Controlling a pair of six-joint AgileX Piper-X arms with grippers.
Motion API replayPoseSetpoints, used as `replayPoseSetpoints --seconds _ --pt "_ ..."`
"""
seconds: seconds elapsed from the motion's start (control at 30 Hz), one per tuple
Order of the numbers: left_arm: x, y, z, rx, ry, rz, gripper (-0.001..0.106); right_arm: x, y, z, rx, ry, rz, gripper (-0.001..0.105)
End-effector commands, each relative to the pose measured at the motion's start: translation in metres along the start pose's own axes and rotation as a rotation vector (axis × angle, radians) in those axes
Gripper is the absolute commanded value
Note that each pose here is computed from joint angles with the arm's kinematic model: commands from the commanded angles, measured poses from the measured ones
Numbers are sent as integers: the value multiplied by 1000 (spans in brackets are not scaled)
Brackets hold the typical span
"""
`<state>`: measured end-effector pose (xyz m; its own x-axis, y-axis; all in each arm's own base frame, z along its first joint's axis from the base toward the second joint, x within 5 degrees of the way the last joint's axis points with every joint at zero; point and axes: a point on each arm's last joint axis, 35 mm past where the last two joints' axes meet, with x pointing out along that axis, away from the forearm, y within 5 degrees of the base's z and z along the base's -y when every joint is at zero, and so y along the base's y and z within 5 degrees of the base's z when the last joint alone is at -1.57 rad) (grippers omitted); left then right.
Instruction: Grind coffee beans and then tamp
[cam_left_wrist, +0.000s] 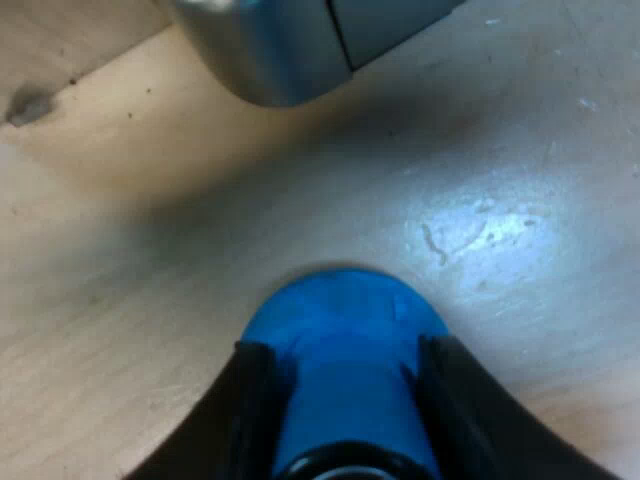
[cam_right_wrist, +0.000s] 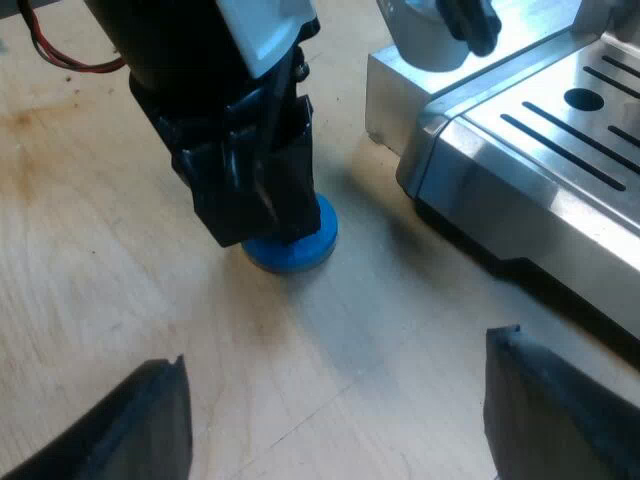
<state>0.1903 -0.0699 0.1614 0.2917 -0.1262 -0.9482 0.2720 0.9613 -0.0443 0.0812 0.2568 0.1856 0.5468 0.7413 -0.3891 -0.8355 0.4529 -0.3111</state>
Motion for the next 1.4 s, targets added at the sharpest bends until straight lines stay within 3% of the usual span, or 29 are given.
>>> replayPoseSetpoints --seconds 0.03,0.2,0.43,0.63,0.8,0.97,1.03,1.33,1.4 --pt "-1 0 -1 8 20 2 3 0 0 4 -7 -21 7 63" --pt "-17 -1 7 8 -12 6 0 0 0 4 -7 -21 7 63" --pt "-62 -2 13 8 -152 -5 0 0 0 4 -7 -21 7 63" --pt "-99 -2 1 -9 -266 -30 0 0 0 4 -7 -20 2 63" --pt "-114 -4 -12 -31 -281 -72 0 -2 -2 6 -3 -32 0 63" --pt "-123 -13 -23 27 -290 -132 0 -13 -7 14 4 -50 -6 63" --pt "-127 -20 -28 76 -293 -158 0 -21 -10 14 -9 -14 1 63" --pt "-128 -35 -31 174 -292 -211 0 -46 -19 16 -29 41 13 63" --pt "-130 -45 -31 229 -316 -247 0 -62 -27 17 -32 64 -14 63"
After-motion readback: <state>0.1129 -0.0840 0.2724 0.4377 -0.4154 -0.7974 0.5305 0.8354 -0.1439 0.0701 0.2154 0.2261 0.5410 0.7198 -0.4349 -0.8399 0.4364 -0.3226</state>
